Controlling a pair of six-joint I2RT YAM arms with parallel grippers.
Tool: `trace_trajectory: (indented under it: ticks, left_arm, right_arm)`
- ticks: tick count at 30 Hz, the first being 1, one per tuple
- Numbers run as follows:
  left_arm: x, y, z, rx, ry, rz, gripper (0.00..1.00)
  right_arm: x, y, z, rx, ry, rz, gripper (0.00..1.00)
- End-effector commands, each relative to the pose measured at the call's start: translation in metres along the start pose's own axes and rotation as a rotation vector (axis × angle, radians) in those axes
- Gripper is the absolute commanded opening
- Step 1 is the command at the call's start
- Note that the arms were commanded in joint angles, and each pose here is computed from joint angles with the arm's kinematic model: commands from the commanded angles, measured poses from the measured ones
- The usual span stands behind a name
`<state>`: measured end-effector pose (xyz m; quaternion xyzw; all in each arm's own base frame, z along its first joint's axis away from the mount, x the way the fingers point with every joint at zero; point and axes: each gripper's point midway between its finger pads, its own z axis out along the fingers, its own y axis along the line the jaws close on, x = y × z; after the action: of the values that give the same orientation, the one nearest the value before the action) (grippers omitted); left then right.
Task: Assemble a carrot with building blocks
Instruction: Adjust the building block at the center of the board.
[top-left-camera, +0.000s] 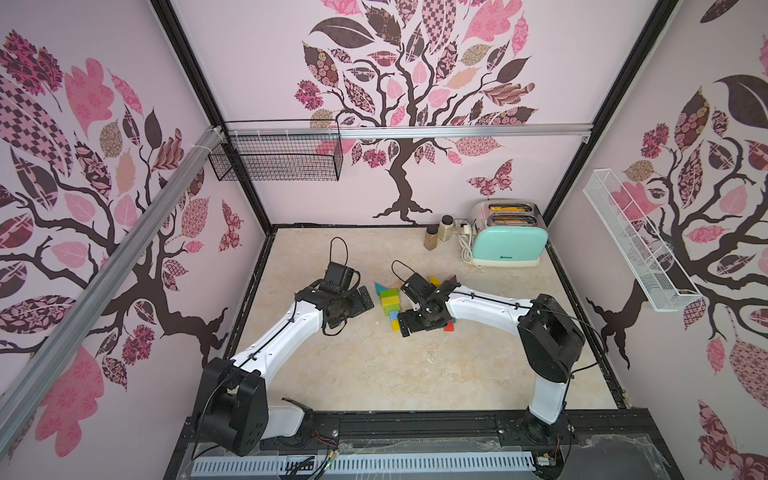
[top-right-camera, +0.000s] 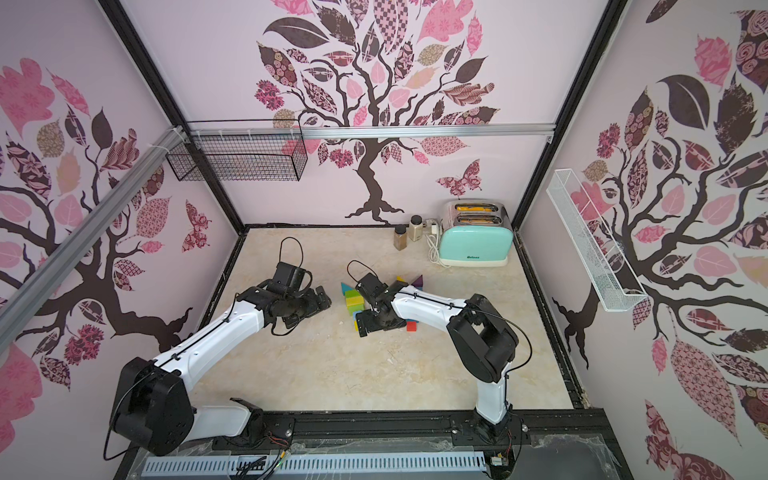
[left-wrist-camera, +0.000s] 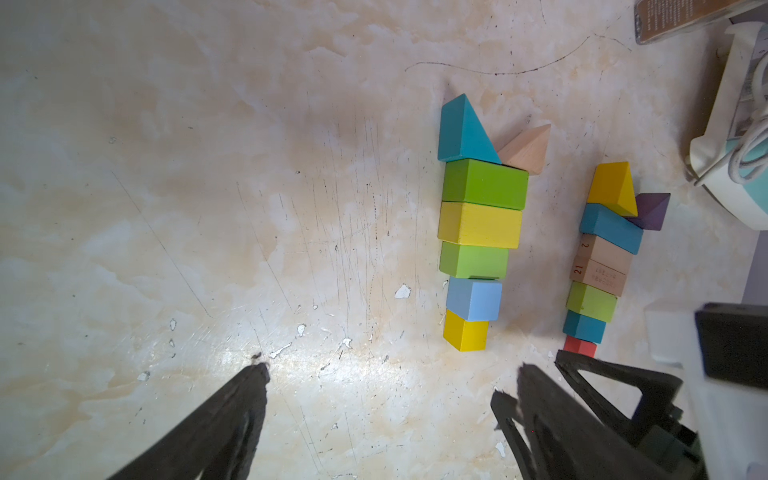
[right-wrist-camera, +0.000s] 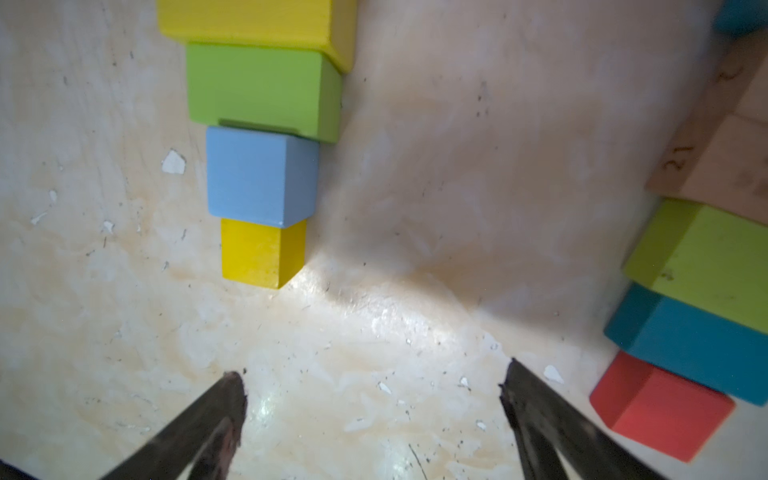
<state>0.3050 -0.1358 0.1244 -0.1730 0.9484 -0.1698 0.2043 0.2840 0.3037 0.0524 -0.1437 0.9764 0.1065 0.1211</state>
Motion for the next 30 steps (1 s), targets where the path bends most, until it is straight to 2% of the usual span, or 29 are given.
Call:
trace_trajectory:
  ticks: [1, 30]
  left_arm:
    - [0.003, -0.001, -0.005, 0.021, -0.003, -0.008, 0.98]
    - [0.005, -0.001, -0.004, 0.028, 0.002, -0.012, 0.98]
  right_arm:
    - [-0.014, 0.007, 0.007, 0.003, -0.061, 0.018, 0.99]
    - [-0.008, -0.001, 0.041, 0.066, -0.025, 0.010, 0.99]
